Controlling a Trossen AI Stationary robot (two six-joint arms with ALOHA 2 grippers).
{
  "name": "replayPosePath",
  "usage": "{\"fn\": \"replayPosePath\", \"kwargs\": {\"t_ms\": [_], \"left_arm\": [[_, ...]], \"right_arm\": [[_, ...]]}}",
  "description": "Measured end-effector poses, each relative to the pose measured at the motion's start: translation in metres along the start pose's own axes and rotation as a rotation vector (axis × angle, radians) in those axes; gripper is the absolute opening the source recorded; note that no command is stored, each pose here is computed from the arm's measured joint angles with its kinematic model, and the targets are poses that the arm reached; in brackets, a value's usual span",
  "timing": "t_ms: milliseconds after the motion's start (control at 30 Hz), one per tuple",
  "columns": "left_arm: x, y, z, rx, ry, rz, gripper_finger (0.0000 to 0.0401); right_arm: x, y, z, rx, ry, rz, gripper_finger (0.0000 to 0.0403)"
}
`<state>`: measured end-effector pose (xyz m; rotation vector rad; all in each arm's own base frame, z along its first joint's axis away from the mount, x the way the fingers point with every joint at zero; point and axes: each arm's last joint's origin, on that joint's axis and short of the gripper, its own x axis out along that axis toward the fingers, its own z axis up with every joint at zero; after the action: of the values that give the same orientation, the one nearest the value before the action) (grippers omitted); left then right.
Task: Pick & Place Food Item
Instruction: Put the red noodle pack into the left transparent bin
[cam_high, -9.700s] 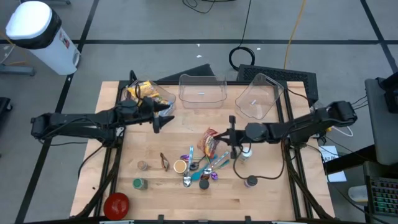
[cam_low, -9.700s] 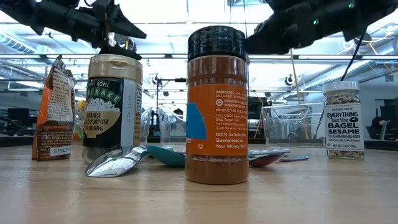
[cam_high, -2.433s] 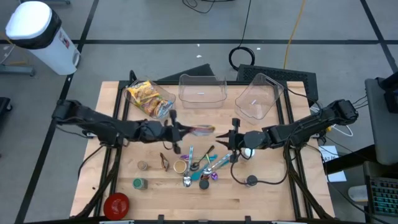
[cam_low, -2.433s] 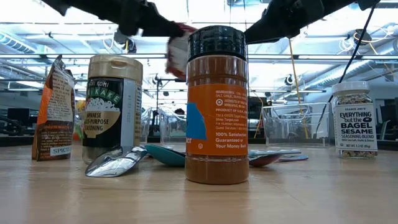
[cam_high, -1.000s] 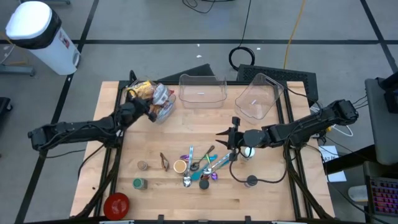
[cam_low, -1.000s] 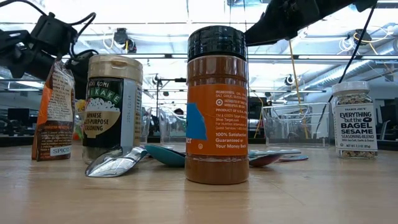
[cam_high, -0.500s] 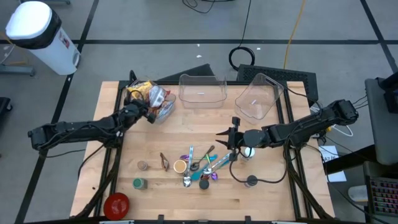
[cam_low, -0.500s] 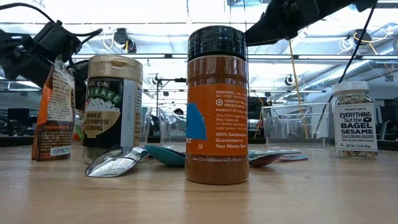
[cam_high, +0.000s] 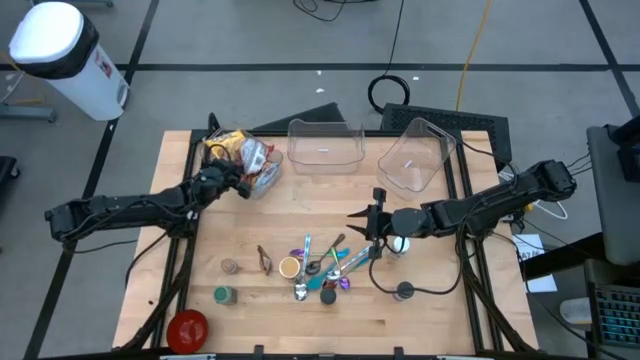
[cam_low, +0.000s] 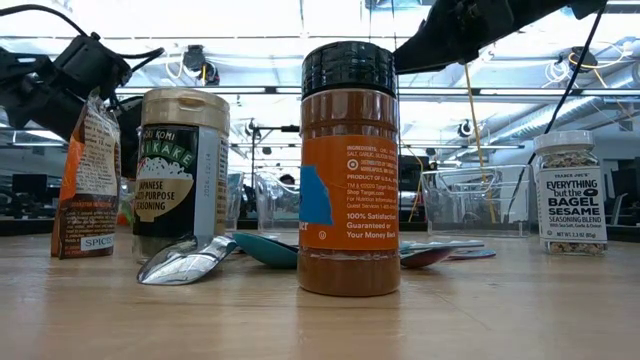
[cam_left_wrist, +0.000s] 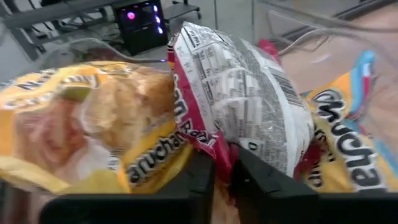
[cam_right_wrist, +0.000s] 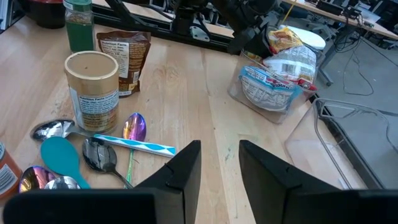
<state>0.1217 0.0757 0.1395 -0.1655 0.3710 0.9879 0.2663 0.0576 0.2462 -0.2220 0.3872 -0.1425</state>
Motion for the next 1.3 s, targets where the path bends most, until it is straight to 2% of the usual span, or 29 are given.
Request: {"fn": "replayPosePath", "kwargs": {"t_ms": [200,367,467,667,900,1033,1300], "left_arm": [[0.000,-0.004,0.014,-0.048,-0.016,-0.042,0.0165],[-0.003,-0.011,0.023,0.050,0.040,-0.160,0.0232],[-0.004,-0.013,0.027,0.059,0.058,-0.174,0.0253],[-0.006,-0.014,0.036,0.074,0.076,-0.168,0.0266],[-0.010,-0.010,0.041,0.114,0.151,-0.033,0.0254],[-0.013,-0.008,0.047,0.099,0.176,0.037,0.0245],[-0.015,-0.010,0.060,0.090,0.150,0.015,0.0241]], "right_arm": [[0.000,0.000,0.000,0.000,0.000,0.000,0.0100],[0.000,0.000,0.000,0.000,0.000,0.000,0.0100],[0.000,0.000,0.000,0.000,0.000,0.000,0.0100],[0.000,0.000,0.000,0.000,0.000,0.000,0.0100],[0.000,0.000,0.000,0.000,0.000,0.000,0.0100],[0.000,0.000,0.000,0.000,0.000,0.000,0.0100],[0.000,0.000,0.000,0.000,0.000,0.000,0.0100]]}}
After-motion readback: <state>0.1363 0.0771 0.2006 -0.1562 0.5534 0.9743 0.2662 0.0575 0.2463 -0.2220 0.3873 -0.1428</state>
